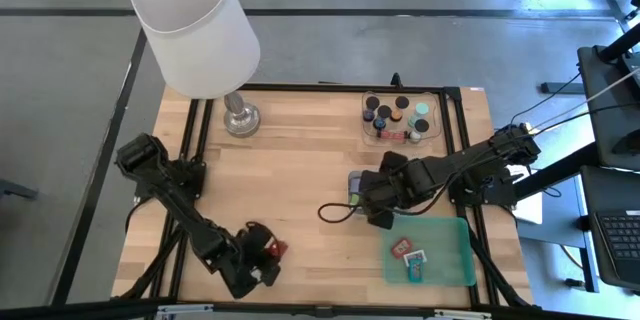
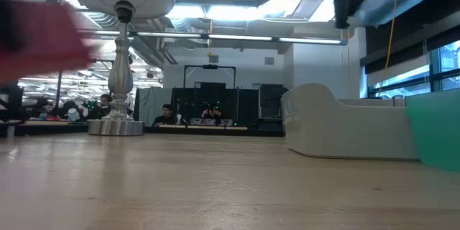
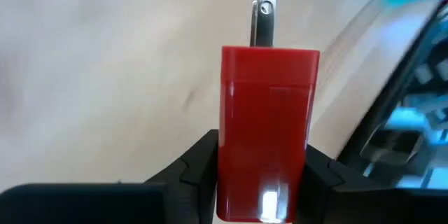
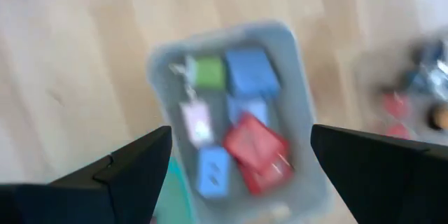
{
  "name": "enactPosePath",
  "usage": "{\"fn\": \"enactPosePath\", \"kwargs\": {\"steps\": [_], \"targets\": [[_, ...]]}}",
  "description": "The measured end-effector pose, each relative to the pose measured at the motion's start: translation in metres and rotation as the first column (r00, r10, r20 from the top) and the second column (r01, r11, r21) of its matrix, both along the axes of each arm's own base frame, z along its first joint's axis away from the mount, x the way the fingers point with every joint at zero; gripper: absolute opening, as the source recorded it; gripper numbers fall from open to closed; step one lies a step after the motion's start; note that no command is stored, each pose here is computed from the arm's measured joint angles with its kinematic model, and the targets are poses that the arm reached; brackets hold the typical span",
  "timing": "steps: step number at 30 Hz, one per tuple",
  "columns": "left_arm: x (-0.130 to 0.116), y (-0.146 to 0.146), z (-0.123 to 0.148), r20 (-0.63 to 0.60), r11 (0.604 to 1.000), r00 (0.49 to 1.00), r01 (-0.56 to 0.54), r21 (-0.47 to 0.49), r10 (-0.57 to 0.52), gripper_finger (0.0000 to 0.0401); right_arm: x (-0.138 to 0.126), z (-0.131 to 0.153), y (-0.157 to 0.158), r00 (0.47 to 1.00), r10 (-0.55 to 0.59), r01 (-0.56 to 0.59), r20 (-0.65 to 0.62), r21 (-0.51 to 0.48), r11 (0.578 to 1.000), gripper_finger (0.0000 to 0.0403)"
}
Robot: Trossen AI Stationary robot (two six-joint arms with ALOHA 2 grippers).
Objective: Pick & Place Office items
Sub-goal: Put the red charger adapter into the white bin
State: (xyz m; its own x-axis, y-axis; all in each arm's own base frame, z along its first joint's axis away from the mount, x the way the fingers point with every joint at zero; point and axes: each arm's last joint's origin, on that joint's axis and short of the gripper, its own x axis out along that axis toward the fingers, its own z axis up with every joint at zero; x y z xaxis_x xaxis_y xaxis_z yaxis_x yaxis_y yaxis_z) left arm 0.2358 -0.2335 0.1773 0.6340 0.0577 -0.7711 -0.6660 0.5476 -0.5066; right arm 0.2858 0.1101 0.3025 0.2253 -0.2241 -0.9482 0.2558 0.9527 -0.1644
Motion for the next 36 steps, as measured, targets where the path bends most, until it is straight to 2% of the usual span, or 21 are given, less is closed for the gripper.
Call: {"fn": "enactPosePath", "kwargs": {"steps": [3,6,9,12,17,21,25,30,36], "targets": [[0.011,0.013,0.024,0.09,0.995,0.996,0.02,0.095,-0.028,0.0114,0.012,0.002,0.006,0.992,0.054,-0.06,0.114,0.051,0.997,0.0346],[0.019,0.028,0.05,0.156,0.985,0.985,0.044,0.168,-0.07,0.0119,0.027,0.008,0.013,0.954,0.161,-0.192,0.252,0.1,0.976,0.0346],[0.025,0.043,0.073,0.212,0.969,0.97,0.065,0.238,-0.118,0.0118,0.041,0.018,0.021,0.869,0.269,-0.334,0.415,0.092,0.938,0.0345],[0.027,0.056,0.097,0.272,0.952,0.95,0.069,0.297,-0.153,0.0117,0.052,0.029,0.026,0.763,0.337,-0.422,0.551,0.031,0.906,0.0345],[0.029,0.067,0.122,0.361,0.923,0.902,0.093,0.374,-0.237,0.0117,0.064,0.044,0.029,0.617,0.391,-0.464,0.683,-0.086,0.882,0.0345],[0.037,0.073,0.134,0.411,0.887,0.863,0.086,0.453,-0.293,0.0118,0.068,0.053,0.031,0.538,0.39,-0.467,0.747,-0.121,0.876,0.0345],[0.044,0.078,0.144,0.451,0.849,0.825,0.063,0.525,-0.34,0.0117,0.07,0.056,0.03,0.512,0.381,-0.461,0.77,-0.128,0.878,0.0345],[0.05,0.086,0.15,0.464,0.816,0.808,0.036,0.577,-0.364,0.0118,0.071,0.056,0.027,0.532,0.311,-0.43,0.787,-0.065,0.901,0.0341],[0.051,0.087,0.15,0.454,0.809,0.803,0.058,0.585,-0.386,0.0118,0.071,0.056,0.027,0.544,0.262,-0.438,0.797,0.003,0.899,0.0284]]}}
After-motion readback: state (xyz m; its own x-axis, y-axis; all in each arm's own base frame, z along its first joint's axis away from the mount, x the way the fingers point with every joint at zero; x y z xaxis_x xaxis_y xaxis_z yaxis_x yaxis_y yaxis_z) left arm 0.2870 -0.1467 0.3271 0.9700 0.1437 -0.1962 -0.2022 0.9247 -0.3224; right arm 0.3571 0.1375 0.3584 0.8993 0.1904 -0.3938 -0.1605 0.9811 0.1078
